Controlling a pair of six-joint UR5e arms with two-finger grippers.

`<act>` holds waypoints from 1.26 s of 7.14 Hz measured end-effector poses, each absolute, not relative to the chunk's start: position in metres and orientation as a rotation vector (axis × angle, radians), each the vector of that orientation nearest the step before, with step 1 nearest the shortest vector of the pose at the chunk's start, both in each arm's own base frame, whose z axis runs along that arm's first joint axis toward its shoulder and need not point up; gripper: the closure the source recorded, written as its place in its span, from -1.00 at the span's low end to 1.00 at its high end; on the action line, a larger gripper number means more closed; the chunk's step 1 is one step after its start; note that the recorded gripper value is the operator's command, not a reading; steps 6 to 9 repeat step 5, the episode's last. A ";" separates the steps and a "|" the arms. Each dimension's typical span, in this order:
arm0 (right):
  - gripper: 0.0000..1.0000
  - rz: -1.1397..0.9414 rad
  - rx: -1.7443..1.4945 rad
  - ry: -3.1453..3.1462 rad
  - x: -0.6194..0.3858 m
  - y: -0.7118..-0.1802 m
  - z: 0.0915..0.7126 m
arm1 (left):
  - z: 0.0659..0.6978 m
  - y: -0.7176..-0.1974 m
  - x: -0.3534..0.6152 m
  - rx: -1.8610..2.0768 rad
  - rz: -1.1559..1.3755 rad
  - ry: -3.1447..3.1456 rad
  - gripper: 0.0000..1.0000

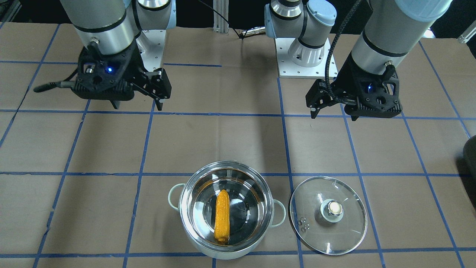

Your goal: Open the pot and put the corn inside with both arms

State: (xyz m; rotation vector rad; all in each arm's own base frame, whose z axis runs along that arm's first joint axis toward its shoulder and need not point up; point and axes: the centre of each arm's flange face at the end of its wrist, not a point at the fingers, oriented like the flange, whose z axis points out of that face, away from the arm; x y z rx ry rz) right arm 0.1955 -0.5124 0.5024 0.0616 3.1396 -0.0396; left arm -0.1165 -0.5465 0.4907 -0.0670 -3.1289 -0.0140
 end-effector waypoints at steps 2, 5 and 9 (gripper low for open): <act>-1.00 -0.034 0.088 3.148 0.177 -0.486 0.503 | 0.491 -0.545 -0.118 -0.072 -0.017 -3.127 -1.00; -1.00 -0.031 0.079 3.148 0.176 -0.481 0.505 | 0.491 -0.543 -0.118 -0.075 -0.016 -3.127 -1.00; -1.00 -0.031 0.079 3.148 0.176 -0.481 0.505 | 0.491 -0.543 -0.118 -0.075 -0.016 -3.127 -1.00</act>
